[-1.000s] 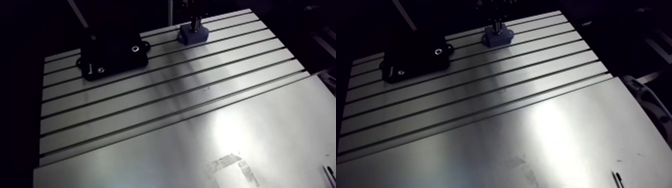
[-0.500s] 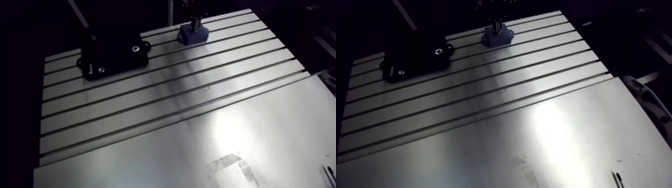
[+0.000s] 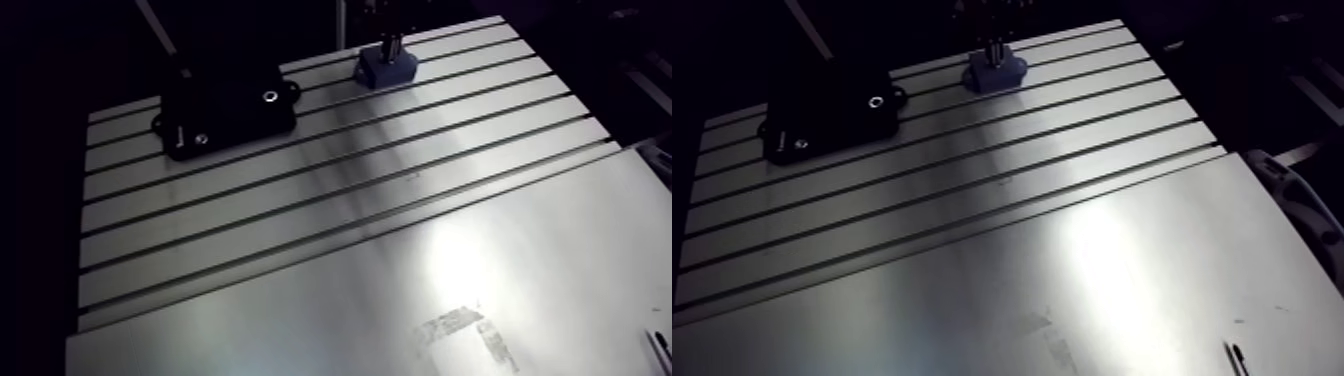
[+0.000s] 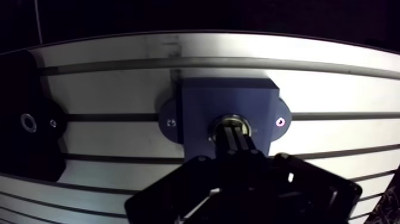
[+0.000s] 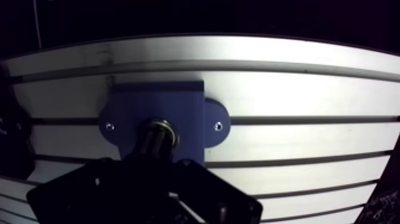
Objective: Pick up the bearing and press it into the housing until flush.
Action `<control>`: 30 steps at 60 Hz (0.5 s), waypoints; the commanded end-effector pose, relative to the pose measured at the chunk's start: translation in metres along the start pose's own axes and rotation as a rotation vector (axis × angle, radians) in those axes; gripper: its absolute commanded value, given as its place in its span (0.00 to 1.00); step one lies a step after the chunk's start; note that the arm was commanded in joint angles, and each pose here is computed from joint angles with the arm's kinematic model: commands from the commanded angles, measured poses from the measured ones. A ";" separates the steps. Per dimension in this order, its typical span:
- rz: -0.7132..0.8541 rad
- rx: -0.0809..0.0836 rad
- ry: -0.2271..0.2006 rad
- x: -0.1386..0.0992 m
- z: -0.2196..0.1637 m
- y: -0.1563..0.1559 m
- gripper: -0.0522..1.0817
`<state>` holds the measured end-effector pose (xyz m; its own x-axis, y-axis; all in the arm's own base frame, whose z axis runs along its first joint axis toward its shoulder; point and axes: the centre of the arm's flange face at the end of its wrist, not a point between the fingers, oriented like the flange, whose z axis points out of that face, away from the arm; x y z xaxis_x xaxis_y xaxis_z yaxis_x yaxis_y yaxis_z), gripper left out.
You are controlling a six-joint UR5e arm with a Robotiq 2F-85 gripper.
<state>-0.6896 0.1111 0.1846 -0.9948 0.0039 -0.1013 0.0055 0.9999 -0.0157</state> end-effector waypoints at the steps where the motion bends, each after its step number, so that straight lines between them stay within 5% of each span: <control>1: 0.001 -0.005 0.015 0.001 -0.001 0.001 1.00; 30: 0.000 -0.003 0.009 0.000 0.002 0.001 1.00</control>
<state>-0.6908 0.1121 0.1847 -0.9961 0.0040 -0.0887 0.0050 0.9999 -0.0115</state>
